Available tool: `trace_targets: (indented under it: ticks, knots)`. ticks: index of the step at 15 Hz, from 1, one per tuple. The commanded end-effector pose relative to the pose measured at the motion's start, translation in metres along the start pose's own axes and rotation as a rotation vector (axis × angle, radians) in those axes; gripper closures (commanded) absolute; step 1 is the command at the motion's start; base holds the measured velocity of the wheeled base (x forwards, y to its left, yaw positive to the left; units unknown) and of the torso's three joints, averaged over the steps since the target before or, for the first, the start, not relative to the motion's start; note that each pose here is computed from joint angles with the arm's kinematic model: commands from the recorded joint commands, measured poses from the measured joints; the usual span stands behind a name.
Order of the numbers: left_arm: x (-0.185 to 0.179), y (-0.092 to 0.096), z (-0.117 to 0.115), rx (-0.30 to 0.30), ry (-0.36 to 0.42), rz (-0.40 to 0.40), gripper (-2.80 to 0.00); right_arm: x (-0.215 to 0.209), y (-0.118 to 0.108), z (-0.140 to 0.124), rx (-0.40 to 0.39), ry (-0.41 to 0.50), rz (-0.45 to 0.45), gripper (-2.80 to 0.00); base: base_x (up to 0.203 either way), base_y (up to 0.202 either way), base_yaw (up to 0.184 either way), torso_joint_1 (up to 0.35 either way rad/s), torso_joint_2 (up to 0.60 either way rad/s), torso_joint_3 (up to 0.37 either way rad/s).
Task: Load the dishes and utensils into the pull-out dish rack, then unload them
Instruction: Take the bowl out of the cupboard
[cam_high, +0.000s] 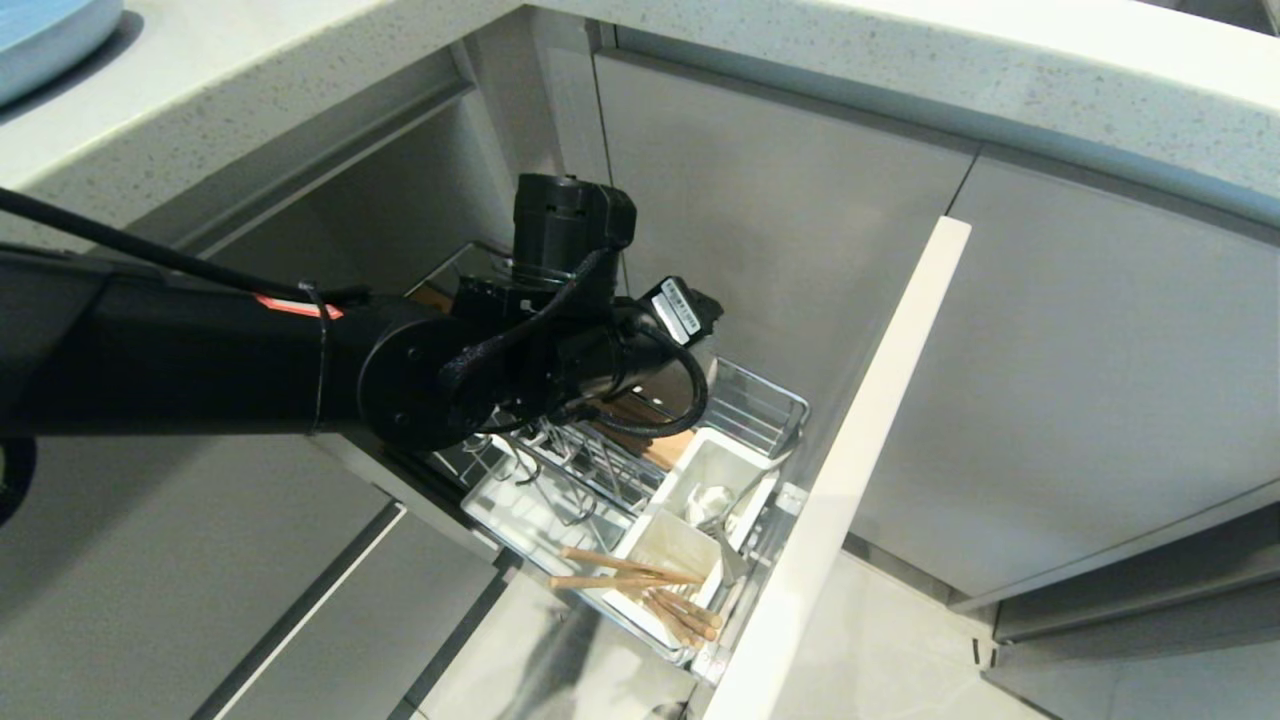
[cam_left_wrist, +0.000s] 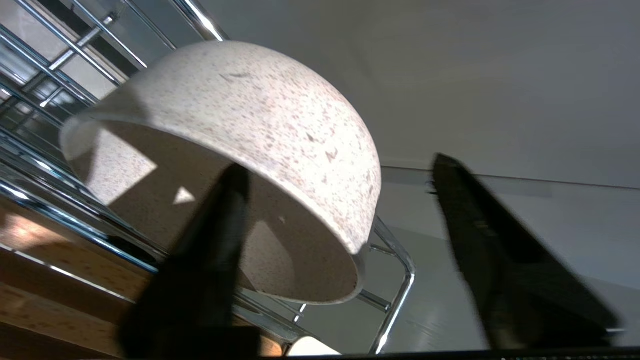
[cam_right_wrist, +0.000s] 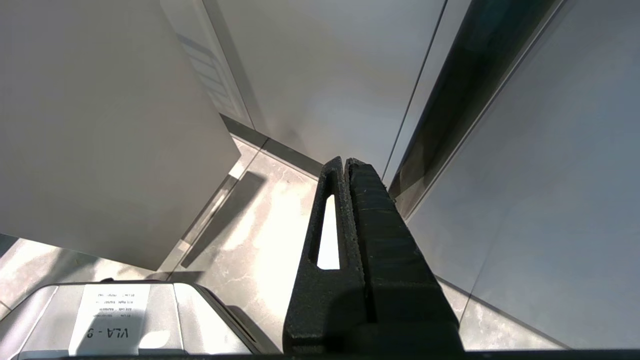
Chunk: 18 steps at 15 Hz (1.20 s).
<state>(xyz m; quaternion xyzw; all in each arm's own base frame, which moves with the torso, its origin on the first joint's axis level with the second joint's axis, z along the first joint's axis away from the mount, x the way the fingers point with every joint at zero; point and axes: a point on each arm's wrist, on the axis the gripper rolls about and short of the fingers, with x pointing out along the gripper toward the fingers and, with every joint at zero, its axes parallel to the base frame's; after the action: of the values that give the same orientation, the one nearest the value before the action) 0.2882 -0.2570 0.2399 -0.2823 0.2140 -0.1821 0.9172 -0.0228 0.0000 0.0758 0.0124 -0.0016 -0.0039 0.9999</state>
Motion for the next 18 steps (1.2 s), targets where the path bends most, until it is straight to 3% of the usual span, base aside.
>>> trace_targets:
  ticks: [1, 13, 18]
  knots:
    - [-0.002, -0.001, 0.002, -0.004, -0.009, -0.001, 0.0, 0.0, 0.0, 0.0, 0.001, -0.003, 0.0, 0.0, 0.0, 0.0, 0.0, 0.0, 0.0, 0.0]
    - [-0.014, -0.01, 0.003, -0.01, -0.022, -0.021, 0.0, 0.0, 0.0, 0.0, 0.001, -0.003, 0.0, 0.0, 0.0, 0.0, 0.0, 0.0, 0.0, 0.0]
    - [-0.054, -0.021, 0.023, -0.029, -0.076, -0.09, 0.0, 0.0, 0.0, 0.0, 0.001, -0.003, 0.0, 0.0, 0.0, 0.0, 0.0, 0.0, 0.0, 0.0]
